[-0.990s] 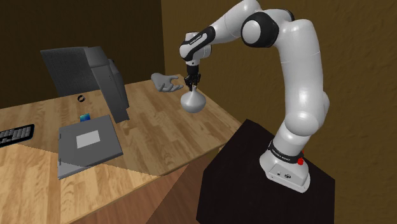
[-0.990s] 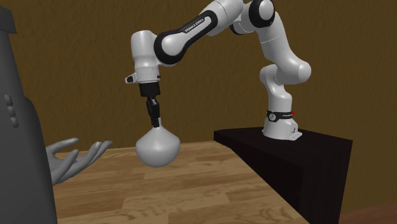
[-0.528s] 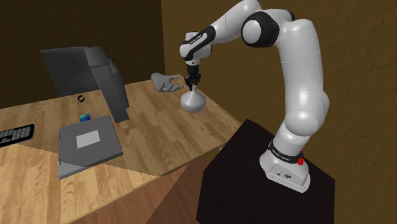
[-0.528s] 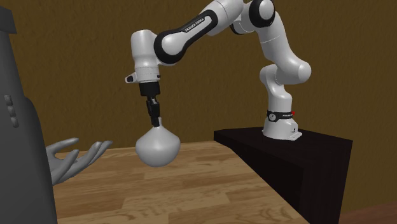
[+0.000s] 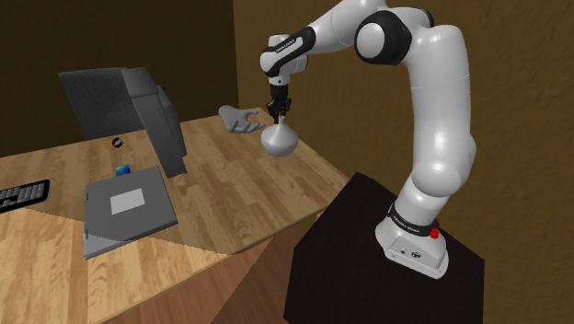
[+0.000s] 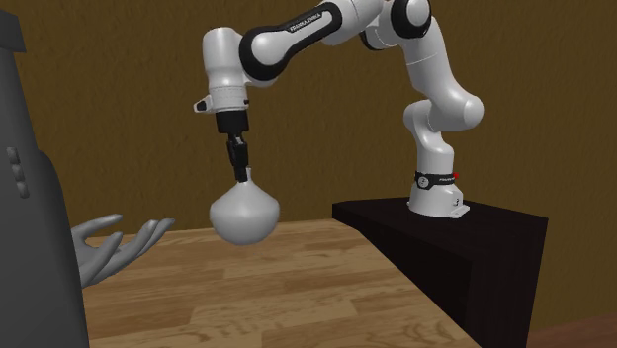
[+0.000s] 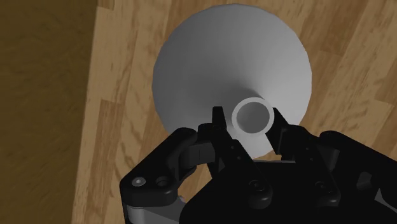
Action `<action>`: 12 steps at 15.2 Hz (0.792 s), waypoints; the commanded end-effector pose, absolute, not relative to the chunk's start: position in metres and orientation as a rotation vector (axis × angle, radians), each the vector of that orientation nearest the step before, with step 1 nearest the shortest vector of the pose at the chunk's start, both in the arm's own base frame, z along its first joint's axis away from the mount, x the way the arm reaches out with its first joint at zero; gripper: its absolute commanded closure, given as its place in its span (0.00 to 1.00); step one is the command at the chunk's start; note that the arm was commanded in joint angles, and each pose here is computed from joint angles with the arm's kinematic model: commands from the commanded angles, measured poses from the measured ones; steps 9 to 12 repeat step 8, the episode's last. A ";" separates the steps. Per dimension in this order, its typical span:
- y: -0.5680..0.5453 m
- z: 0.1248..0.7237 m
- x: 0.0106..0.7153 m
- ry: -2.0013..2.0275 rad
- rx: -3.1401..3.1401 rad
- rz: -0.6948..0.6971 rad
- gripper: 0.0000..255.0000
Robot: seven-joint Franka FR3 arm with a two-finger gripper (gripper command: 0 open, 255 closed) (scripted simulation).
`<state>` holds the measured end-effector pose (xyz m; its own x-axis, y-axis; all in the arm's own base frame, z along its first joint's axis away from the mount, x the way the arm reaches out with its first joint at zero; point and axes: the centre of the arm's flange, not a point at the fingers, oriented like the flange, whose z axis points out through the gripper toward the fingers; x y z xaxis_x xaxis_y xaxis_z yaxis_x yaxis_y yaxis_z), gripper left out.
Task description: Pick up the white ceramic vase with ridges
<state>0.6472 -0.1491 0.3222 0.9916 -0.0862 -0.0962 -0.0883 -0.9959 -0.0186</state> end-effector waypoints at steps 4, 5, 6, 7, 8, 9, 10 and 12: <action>-0.149 0.349 0.648 0.136 -3.112 0.147 1.00; -0.149 0.354 0.648 0.136 -3.112 0.147 1.00; -0.149 0.359 0.648 0.136 -3.112 0.147 1.00; -0.149 0.360 0.648 0.136 -3.112 0.147 1.00; -0.149 0.360 0.648 0.136 -3.112 0.147 1.00; -0.149 0.360 0.648 0.136 -3.112 0.147 1.00; -0.149 0.360 0.648 0.136 -3.112 0.147 1.00; -0.149 0.360 0.648 0.136 -3.112 0.147 1.00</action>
